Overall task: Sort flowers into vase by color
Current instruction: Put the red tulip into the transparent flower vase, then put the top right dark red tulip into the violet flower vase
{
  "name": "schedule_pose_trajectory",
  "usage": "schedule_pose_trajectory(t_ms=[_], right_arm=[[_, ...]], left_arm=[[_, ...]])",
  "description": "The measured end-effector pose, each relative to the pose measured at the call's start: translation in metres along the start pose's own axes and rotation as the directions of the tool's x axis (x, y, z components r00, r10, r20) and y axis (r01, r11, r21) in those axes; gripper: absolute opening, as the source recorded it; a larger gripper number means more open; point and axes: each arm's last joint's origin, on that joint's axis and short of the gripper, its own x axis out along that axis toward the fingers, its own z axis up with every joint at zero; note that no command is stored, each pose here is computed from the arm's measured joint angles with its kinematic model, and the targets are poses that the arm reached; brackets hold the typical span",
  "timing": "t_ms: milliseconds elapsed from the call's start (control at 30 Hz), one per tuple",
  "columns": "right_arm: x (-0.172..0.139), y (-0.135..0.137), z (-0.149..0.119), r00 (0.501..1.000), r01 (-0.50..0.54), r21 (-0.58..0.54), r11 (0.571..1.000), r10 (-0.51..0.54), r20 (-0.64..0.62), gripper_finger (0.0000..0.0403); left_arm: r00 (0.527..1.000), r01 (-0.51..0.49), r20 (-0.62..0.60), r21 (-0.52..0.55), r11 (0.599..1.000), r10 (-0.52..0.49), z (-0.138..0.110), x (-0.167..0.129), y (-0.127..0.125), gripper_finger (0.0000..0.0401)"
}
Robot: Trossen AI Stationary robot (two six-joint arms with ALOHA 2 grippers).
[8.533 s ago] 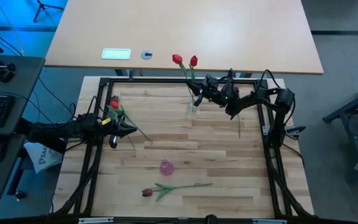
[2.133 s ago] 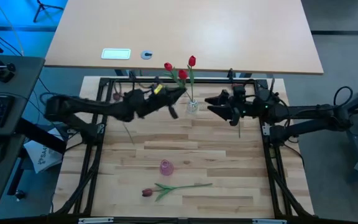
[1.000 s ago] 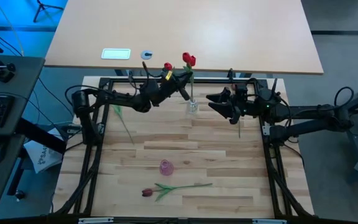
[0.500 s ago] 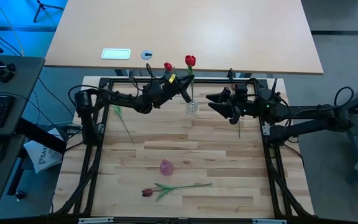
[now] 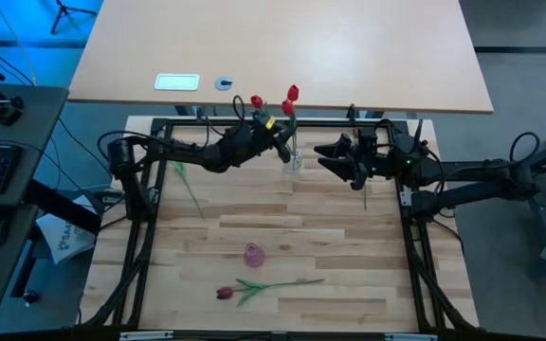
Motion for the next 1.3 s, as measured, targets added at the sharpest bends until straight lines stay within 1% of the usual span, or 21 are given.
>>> schedule_pose_trajectory(t_ms=[100, 300, 467, 567, 633, 700, 733, 767, 800, 833, 867, 900, 933, 967, 1000, 1033, 1067, 1100, 1133, 1200, 1300], right_arm=[[0.0, 0.0, 0.0, 1.0, -0.001, -0.001, 1.0, 0.001, -0.001, 0.0252], [0.0, 0.0, 0.0, 1.0, -0.011, -0.001, 1.0, 0.011, -0.006, 0.0252], [0.0, 0.0, 0.0, 1.0, -0.012, -0.018, 1.0, 0.012, -0.007, 0.0252], [0.0, 0.0, -0.001, 1.0, -0.006, -0.027, 1.0, 0.006, -0.012, 0.0252], [0.0, -0.003, -0.005, 0.998, 0.031, -0.02, 0.999, -0.032, -0.053, 0.0252], [-0.002, -0.01, -0.015, 0.982, 0.109, 0.012, 0.994, -0.105, -0.154, 0.0252], [-0.004, -0.014, -0.021, 0.964, 0.165, 0.019, 0.986, -0.157, -0.214, 0.0252], [-0.007, -0.019, -0.028, 0.934, 0.239, 0.019, 0.971, -0.224, -0.277, 0.0252], [-0.011, -0.025, -0.035, 0.888, 0.335, 0.012, 0.942, -0.311, -0.339, 0.0252], [-0.017, -0.031, -0.043, 0.825, 0.444, 0.003, 0.896, -0.407, -0.392, 0.0252], [-0.023, -0.038, -0.05, 0.744, 0.562, -0.002, 0.827, -0.507, -0.436, 0.0252], [-0.031, -0.046, -0.055, 0.644, 0.688, 0.003, 0.726, -0.609, -0.463, 0.0252], [-0.042, -0.054, -0.059, 0.53, 0.803, 0.019, 0.596, -0.699, -0.481, 0.0252], [-0.051, -0.063, -0.06, 0.415, 0.886, 0.027, 0.462, -0.767, -0.49, 0.0252], [-0.059, -0.071, -0.06, 0.32, 0.933, 0.018, 0.359, -0.807, -0.496, 0.0252], [-0.066, -0.079, -0.058, 0.246, 0.958, -0.006, 0.288, -0.83, -0.5, 0.0252], [-0.071, -0.087, -0.055, 0.193, 0.969, -0.036, 0.243, -0.842, -0.504, 0.0252], [-0.074, -0.096, -0.052, 0.161, 0.974, -0.057, 0.22, -0.844, -0.511, 0.0252], [-0.076, -0.105, -0.048, 0.144, 0.975, -0.072, 0.212, -0.839, -0.525, 0.0252], [-0.082, -0.126, -0.044, 0.086, 0.98, -0.103, 0.173, -0.823, -0.561, 0.0252], [-0.091, -0.156, -0.046, -0.008, 0.982, -0.151, 0.117, -0.765, -0.645, 0.0252]], left_arm=[[0.995, -0.009, -0.101, 0.032, 0.999, 0.012, 0.001, -0.005, 0.001, 0.0133], [0.971, -0.039, -0.23, 0.08, 0.996, 0.057, 0.028, -0.029, 0.007, 0.019], [0.936, -0.02, -0.347, 0.118, 0.993, 0.06, 0.055, -0.062, 0.01, 0.0221], [0.903, 0.002, -0.429, 0.092, 0.996, 0.038, 0.066, -0.085, 0.011, 0.0231], [0.864, 0.004, -0.504, 0.023, 1.0, 0.008, 0.072, -0.103, 0.011, 0.0235], [0.819, -0.009, -0.573, -0.056, 0.998, -0.025, 0.072, -0.123, 0.01, 0.0236], [0.802, -0.012, -0.596, -0.085, 0.996, -0.041, 0.069, -0.133, 0.009, 0.0237], [0.789, -0.017, -0.613, -0.104, 0.994, -0.05, 0.064, -0.142, 0.008, 0.0237], [0.785, -0.023, -0.617, -0.128, 0.992, -0.062, 0.059, -0.15, 0.006, 0.0237], [0.789, -0.028, -0.609, -0.158, 0.987, -0.076, 0.054, -0.158, 0.004, 0.0237], [0.799, -0.038, -0.595, -0.199, 0.979, -0.09, 0.049, -0.164, 0.003, 0.0237], [0.809, -0.047, -0.577, -0.245, 0.968, -0.107, 0.045, -0.17, 0.001, 0.0237], [0.819, -0.058, -0.561, -0.291, 0.955, -0.121, 0.04, -0.175, 0.0, 0.0237], [0.825, -0.074, -0.55, -0.333, 0.94, -0.13, 0.035, -0.179, -0.001, 0.0237], [0.834, -0.088, -0.535, -0.373, 0.924, -0.136, 0.03, -0.183, -0.002, 0.0237], [0.842, -0.102, -0.521, -0.405, 0.908, -0.138, 0.026, -0.185, -0.003, 0.0237], [0.851, -0.12, -0.508, -0.433, 0.894, -0.132, 0.023, -0.187, -0.004, 0.0237], [0.862, -0.13, -0.491, -0.459, 0.879, -0.129, 0.02, -0.188, -0.005, 0.0237], [0.871, -0.137, -0.474, -0.484, 0.864, -0.127, 0.019, -0.188, -0.005, 0.0237], [0.876, -0.148, -0.466, -0.508, 0.848, -0.126, 0.016, -0.187, -0.006, 0.0237], [0.88, -0.139, -0.455, -0.521, 0.842, -0.136, 0.018, -0.186, -0.006, 0.0237]])
